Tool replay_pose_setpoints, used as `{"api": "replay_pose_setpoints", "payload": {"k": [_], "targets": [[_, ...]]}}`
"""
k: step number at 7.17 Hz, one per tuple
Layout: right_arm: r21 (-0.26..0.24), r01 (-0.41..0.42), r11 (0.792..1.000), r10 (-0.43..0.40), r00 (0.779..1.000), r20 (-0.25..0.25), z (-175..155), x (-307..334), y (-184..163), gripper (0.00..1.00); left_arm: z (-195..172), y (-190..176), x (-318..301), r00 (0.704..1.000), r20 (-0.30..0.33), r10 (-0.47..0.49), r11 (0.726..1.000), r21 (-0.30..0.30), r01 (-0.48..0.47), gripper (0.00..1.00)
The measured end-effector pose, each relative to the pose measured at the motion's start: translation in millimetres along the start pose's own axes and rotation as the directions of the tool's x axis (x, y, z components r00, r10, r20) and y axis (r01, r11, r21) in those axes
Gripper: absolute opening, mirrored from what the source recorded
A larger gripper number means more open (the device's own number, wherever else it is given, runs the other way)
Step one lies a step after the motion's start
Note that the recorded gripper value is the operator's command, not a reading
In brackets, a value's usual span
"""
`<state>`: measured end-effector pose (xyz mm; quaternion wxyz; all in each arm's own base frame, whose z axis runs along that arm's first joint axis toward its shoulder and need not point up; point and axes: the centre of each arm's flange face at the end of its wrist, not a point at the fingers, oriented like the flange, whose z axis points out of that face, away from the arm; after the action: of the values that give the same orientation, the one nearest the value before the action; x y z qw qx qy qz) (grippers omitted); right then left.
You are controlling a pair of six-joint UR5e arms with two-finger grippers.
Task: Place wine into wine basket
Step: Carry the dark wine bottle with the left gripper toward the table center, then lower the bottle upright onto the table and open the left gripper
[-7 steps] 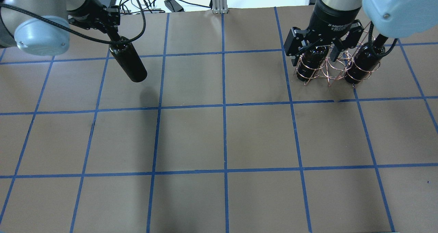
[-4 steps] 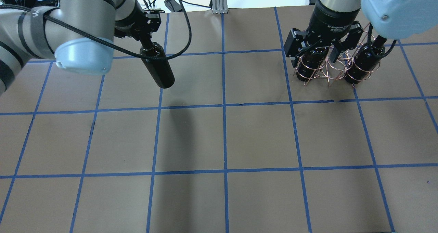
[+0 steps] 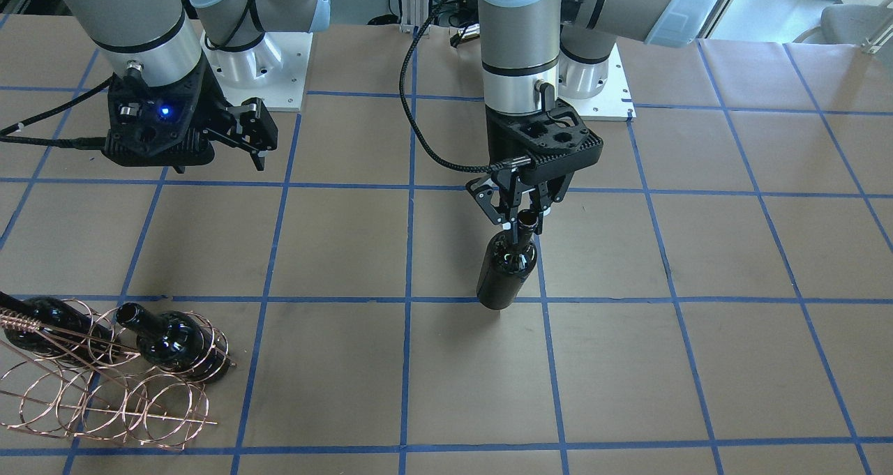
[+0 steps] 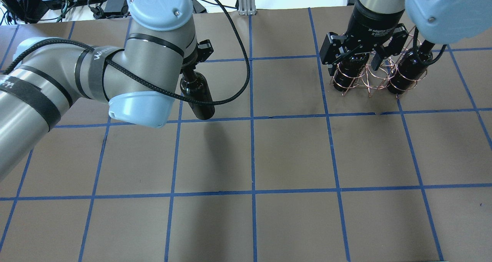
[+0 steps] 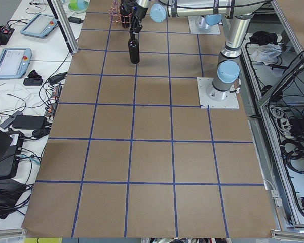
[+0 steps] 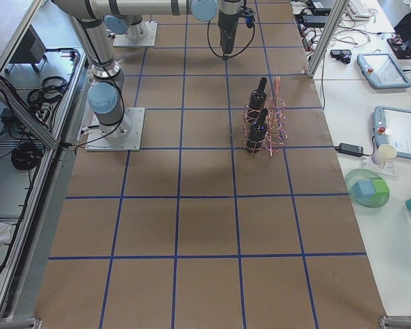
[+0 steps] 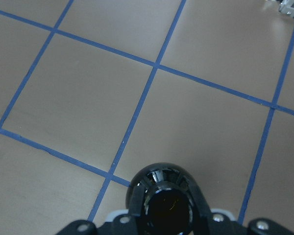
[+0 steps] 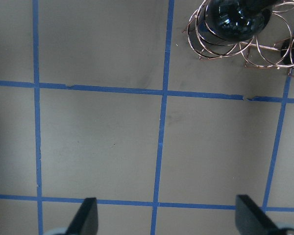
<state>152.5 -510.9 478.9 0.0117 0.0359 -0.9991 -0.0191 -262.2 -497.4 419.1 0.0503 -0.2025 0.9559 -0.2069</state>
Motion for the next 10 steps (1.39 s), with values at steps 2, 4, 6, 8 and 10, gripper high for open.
{"api": "replay_pose_setpoints", "payload": {"k": [2,4,6,8,10], "targets": [[0.021,-0.001,1.000,0.001,1.000,0.002,-2,1,-3,1.00,0,20,16,0.999,0.013,-0.042,0.999,0.011,0.042,0.00],[0.046,-0.002,0.999,0.002,1.000,-0.001,-3,2,-7,1.00,2,26,21,0.999,0.018,-0.052,0.999,0.006,0.051,0.00],[0.095,-0.007,0.995,0.007,1.000,0.002,-7,2,-12,1.00,5,28,20,0.999,0.031,-0.043,0.999,-0.005,0.043,0.00],[0.119,-0.005,0.993,0.006,1.000,-0.003,-10,2,-15,1.00,6,24,16,0.999,0.041,-0.032,0.999,-0.010,0.032,0.00],[0.124,-0.008,0.992,0.008,1.000,-0.001,-10,3,-15,1.00,13,20,8,0.998,0.052,-0.024,1.000,-0.019,0.025,0.00]]}}
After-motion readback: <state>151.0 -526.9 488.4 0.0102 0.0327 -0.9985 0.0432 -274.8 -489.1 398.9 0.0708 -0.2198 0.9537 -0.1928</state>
